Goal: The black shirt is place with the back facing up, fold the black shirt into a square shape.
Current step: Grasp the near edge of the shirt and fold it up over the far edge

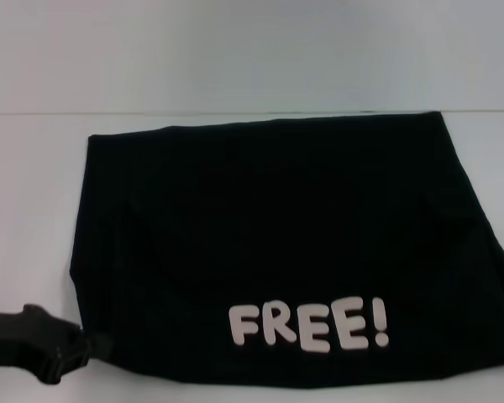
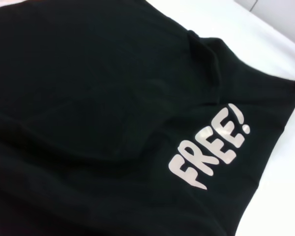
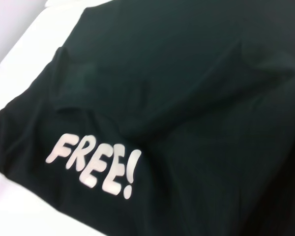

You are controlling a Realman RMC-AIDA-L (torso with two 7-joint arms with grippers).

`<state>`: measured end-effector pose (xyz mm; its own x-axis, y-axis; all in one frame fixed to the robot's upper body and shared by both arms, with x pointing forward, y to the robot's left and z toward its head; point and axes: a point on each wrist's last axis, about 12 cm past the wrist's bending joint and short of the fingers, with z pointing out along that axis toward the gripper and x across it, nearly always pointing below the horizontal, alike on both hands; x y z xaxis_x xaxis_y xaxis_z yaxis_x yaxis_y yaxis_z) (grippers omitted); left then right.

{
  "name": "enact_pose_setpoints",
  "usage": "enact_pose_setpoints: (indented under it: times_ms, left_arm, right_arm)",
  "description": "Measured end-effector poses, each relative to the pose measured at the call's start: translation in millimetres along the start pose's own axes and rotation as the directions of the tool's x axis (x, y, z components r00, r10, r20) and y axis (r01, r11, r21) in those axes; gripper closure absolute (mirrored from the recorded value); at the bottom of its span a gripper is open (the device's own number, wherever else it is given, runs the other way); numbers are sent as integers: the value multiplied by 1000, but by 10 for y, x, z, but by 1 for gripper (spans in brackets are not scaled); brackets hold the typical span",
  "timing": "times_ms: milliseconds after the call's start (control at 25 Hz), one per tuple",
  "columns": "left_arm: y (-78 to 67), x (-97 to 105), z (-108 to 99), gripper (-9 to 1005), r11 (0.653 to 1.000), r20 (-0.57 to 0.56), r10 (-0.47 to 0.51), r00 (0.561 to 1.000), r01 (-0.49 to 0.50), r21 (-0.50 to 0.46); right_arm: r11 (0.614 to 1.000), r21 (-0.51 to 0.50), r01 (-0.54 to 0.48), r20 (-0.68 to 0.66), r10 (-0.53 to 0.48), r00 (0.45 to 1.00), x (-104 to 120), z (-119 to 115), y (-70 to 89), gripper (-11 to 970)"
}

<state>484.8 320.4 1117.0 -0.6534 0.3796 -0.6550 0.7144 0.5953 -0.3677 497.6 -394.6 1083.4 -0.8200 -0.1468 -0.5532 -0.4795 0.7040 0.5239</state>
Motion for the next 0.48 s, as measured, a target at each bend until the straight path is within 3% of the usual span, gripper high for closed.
enact_pose_setpoints:
  times_ms: [320, 480]
  left_arm:
    - [-65, 191, -111, 943, 997, 4, -61, 998, 60, 45]
    - [-54, 189, -112, 940, 997, 7, -64, 998, 64, 48]
  right_arm:
    - [997, -66, -45, 1, 45, 999, 362, -155, 65, 954]
    - [996, -56, -68, 35, 70, 997, 425, -216, 52, 954]
